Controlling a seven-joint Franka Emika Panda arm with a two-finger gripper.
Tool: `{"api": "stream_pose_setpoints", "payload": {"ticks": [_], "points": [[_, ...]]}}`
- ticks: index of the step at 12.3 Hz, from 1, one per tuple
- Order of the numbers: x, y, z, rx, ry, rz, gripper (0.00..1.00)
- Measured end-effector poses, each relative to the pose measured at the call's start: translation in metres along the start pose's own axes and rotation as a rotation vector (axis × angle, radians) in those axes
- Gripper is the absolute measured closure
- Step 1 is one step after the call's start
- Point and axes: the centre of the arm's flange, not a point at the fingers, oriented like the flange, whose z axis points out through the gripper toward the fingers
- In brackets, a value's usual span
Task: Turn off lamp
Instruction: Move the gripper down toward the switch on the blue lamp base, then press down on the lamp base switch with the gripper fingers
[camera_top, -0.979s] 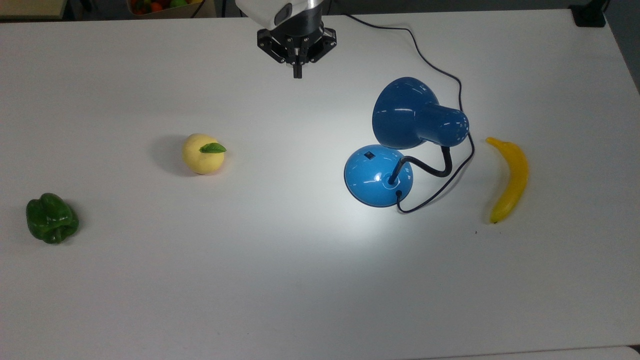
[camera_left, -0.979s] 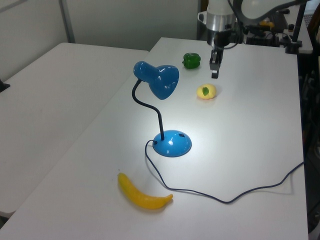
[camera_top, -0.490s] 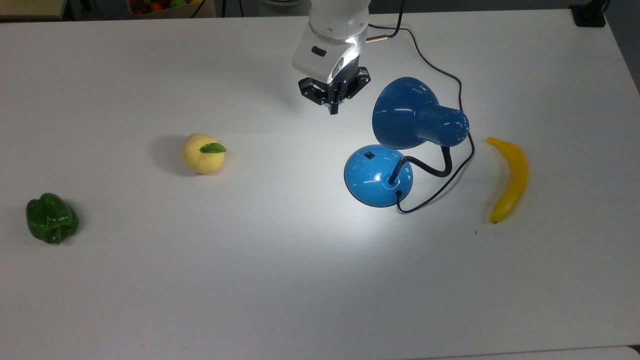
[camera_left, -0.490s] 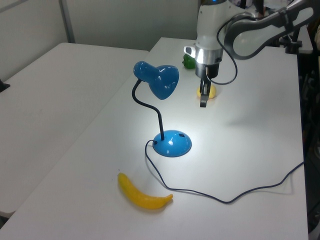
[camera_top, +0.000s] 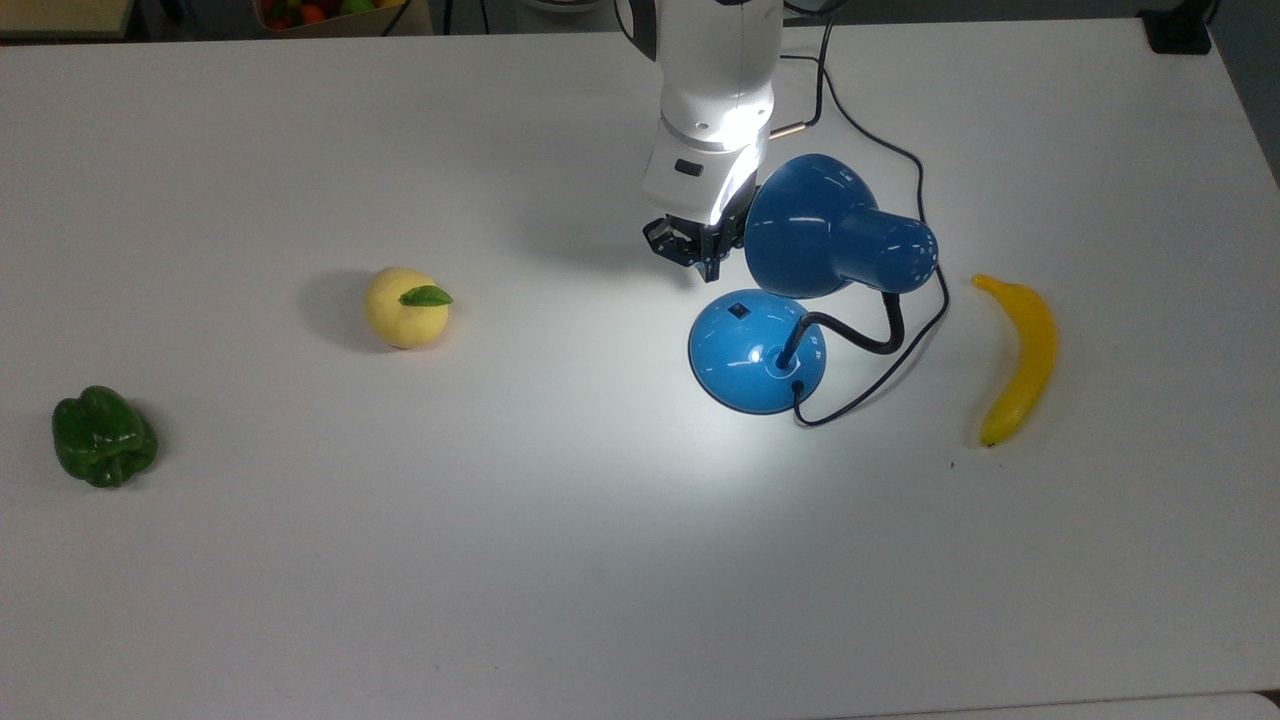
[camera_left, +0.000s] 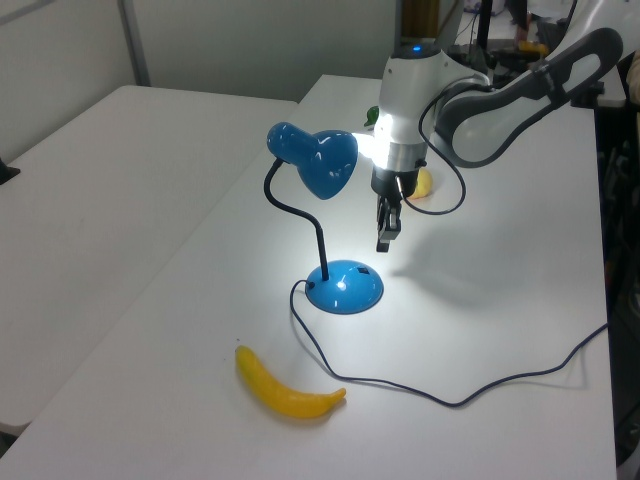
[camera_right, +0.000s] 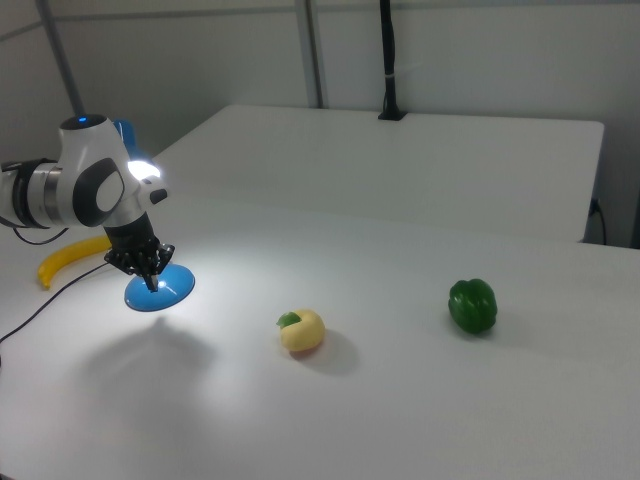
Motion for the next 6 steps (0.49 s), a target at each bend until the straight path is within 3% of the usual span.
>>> {"api": "stream_pose_setpoints", "payload": {"ticks": [6], "points": [[0.008, -0.015, 0.016, 0.014, 0.045, -0.054, 0.99]]}}
